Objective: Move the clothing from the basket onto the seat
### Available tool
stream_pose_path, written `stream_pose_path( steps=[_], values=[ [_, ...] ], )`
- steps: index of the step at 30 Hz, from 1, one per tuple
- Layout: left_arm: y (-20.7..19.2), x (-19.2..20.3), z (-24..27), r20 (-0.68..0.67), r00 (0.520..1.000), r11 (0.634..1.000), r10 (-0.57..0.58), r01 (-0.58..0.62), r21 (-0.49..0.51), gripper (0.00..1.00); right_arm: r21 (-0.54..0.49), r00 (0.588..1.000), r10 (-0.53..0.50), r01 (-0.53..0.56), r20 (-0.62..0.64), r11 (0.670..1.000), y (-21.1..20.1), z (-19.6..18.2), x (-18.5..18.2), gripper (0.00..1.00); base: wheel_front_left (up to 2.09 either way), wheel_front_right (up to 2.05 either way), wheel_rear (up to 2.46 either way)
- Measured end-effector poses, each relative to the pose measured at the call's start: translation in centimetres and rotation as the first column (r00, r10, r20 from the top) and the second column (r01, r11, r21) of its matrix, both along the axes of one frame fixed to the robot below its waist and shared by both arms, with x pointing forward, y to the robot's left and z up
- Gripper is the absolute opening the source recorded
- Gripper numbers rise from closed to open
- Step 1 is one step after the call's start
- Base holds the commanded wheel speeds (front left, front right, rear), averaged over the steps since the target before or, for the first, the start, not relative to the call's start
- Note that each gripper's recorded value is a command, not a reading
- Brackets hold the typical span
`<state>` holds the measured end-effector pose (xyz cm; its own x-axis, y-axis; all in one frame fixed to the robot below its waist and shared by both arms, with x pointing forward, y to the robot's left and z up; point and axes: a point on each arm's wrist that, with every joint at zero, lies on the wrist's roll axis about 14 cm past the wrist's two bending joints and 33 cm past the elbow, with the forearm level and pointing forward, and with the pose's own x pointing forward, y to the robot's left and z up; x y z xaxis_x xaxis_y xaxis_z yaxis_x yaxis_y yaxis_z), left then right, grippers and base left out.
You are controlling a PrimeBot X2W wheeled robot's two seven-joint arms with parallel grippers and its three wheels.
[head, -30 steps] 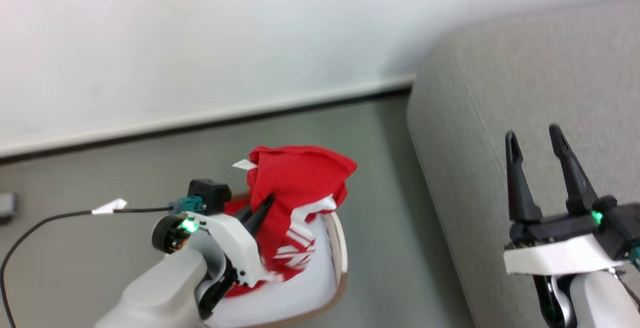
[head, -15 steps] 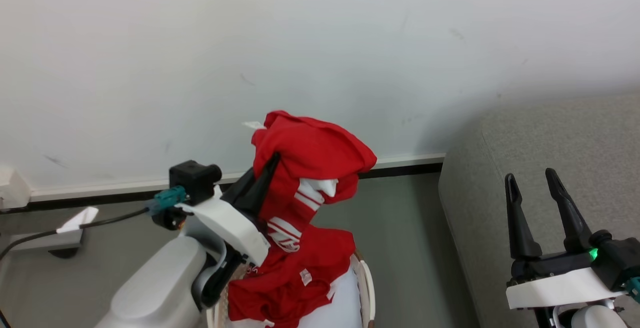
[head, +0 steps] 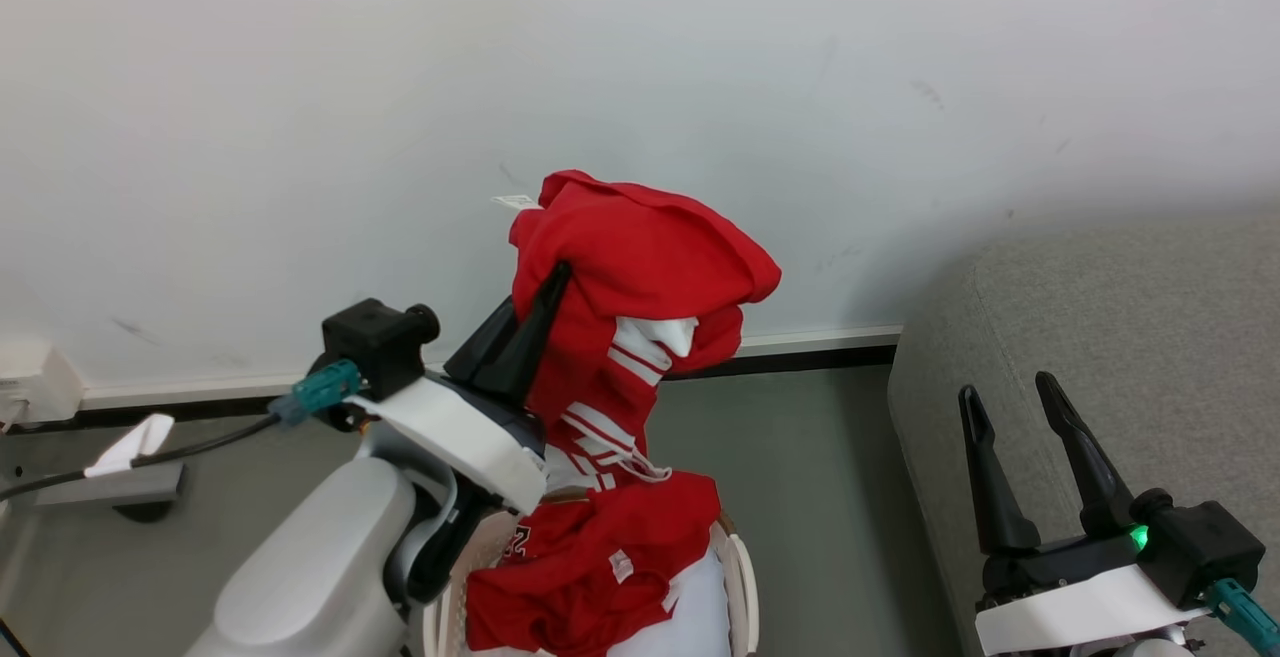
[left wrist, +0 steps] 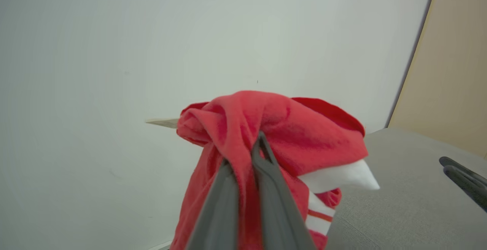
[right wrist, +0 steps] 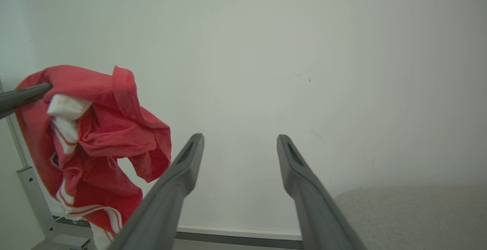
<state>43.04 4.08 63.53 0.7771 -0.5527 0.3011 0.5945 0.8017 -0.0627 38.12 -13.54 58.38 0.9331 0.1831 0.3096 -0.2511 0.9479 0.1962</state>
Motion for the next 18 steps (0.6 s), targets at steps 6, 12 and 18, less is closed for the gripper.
stream_pose_path(
  steps=[6,12,18],
  values=[
    [-0.3,-0.1,-0.3,-0.007,1.000,1.000,-0.003,0.003,-0.004,0.00,-0.008,1.000,0.016,-0.016,-0.006,1.000,0.4,-0.2,0.0,1.00,0.00,0.00,0.00],
    [-0.2,-0.4,-0.3,-0.005,1.000,1.000,-0.002,0.002,-0.003,0.00,-0.014,0.989,0.145,-0.146,-0.013,0.989,4.5,-0.5,-0.7,1.00,0.00,0.00,0.00],
    [-0.4,-1.2,-0.1,-0.004,1.000,1.000,-0.009,0.009,0.001,0.00,-0.033,0.939,0.334,-0.337,-0.086,0.941,10.5,-2.5,-1.7,1.00,0.00,0.00,0.00]
  ],
)
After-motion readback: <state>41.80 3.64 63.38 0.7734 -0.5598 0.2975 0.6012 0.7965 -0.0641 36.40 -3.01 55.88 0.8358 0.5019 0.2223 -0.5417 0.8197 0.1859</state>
